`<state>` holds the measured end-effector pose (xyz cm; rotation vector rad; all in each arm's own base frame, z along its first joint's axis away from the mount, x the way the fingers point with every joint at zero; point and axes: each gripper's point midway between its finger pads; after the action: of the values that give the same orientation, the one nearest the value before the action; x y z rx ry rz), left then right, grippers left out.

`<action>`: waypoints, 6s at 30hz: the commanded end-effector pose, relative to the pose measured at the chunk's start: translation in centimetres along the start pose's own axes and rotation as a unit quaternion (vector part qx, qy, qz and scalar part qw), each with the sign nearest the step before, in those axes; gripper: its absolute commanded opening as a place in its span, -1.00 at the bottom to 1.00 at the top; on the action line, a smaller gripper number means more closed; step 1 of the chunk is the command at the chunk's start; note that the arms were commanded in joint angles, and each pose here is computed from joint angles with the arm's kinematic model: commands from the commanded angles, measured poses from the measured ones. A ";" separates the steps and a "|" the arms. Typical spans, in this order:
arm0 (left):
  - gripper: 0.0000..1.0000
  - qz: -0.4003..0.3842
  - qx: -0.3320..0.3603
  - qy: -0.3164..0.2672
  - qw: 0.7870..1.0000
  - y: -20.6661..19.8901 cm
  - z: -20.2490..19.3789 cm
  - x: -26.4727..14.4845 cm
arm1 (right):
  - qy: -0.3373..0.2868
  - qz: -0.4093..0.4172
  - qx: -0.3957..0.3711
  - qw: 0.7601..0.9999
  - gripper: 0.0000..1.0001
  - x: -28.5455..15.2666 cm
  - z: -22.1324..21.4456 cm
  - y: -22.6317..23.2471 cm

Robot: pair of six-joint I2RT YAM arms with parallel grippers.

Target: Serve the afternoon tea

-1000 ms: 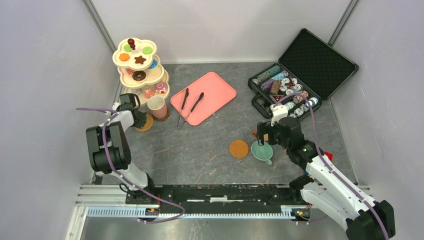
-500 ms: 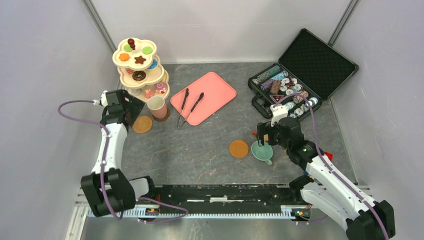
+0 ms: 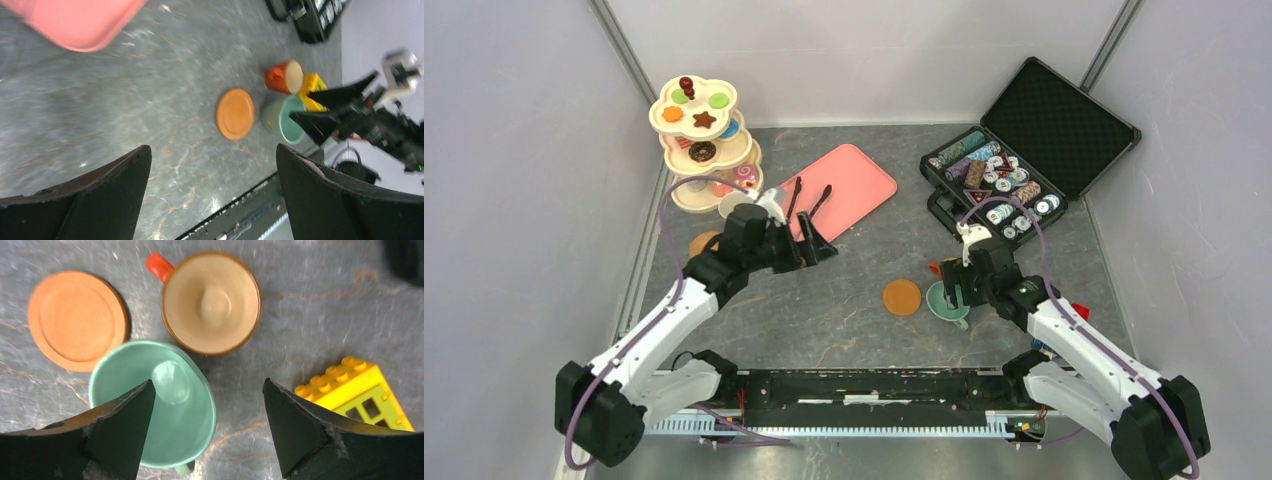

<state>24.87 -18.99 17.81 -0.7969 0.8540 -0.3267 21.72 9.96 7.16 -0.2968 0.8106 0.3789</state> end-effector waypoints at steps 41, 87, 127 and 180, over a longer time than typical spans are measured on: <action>1.00 0.070 -0.080 -0.007 0.994 2.4 -6.2 -2.7 | -0.060 0.016 0.035 0.997 -1.00 1.9 13.2 14.5; -0.36 0.254 -0.164 -0.040 0.952 5.1 -10.1 8.3 | -0.195 -0.012 -0.060 0.979 0.82 -3.2 13.1 4.2; -0.95 0.360 -0.264 -0.291 0.846 25.3 19.2 -8.1 | -0.194 0.000 -0.093 0.977 0.96 -3.6 11.8 4.3; -0.38 0.039 0.144 0.199 0.969 -7.4 -18.0 14.9 | -0.217 -0.074 -0.012 0.973 0.96 -7.5 9.3 0.1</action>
<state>20.09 -36.73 6.75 -0.3731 1.1883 -0.4625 22.97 12.88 18.41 -0.3066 0.3575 0.3412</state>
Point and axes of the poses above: each gripper's point midway between its finger pads, its own x axis out along the fingers, its own y axis along the line the jaws close on, z = x × y, and after that the axes turned 13 degrees about -x, right-handed
